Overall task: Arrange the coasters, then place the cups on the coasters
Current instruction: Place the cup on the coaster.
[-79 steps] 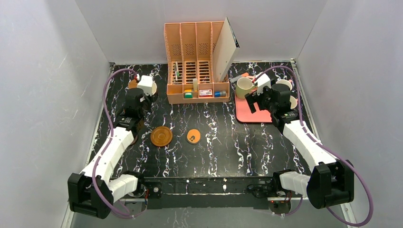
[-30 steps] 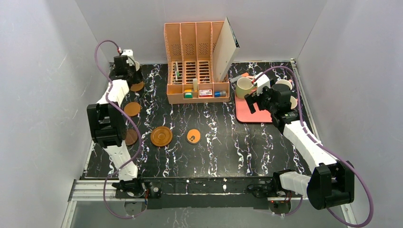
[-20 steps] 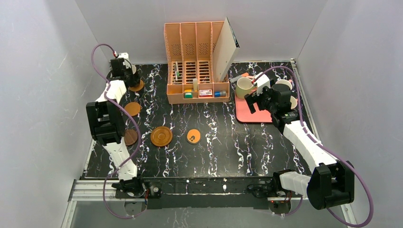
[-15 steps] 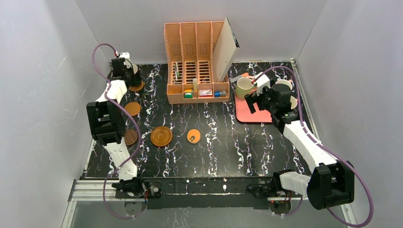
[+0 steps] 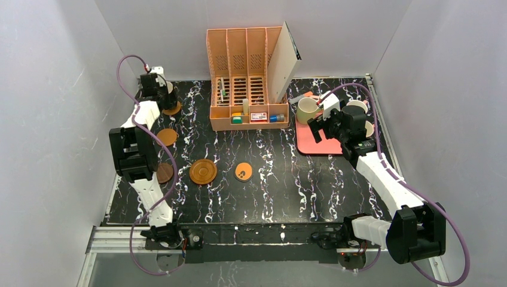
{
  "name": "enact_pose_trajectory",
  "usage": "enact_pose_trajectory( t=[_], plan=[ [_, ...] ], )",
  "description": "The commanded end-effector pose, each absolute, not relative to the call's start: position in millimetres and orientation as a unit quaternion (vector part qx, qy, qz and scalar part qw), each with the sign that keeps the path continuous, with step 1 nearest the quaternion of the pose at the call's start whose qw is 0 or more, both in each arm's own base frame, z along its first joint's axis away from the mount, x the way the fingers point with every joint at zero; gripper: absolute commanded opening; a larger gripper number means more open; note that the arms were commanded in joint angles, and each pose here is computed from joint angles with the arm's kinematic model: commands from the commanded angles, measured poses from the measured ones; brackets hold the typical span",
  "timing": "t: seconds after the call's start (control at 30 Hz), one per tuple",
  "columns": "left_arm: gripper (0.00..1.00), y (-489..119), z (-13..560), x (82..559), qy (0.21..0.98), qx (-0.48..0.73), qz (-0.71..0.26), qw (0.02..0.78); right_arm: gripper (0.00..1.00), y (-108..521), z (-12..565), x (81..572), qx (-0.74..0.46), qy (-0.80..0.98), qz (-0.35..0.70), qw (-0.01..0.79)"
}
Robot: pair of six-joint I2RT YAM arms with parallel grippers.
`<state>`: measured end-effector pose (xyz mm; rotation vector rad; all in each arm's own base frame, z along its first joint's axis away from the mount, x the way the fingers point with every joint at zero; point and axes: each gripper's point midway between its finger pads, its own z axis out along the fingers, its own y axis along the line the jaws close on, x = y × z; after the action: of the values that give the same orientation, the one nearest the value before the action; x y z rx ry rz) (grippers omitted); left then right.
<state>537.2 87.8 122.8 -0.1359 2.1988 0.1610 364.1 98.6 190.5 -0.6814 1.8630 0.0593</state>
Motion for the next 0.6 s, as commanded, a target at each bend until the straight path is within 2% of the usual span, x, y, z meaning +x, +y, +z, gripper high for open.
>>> enact_pose_trajectory(
  t=[0.0, 0.57],
  plan=[
    [0.00, 94, 158, 556, 0.858, -0.053, 0.080, 0.504, 0.98, 98, 201, 366, -0.287, 0.776, 0.023, 0.561],
    [0.00, 101, 140, 554, 0.866, -0.053, 0.099, 0.487, 0.98, 98, 201, 366, -0.287, 0.776, 0.022, 0.561]
  ],
)
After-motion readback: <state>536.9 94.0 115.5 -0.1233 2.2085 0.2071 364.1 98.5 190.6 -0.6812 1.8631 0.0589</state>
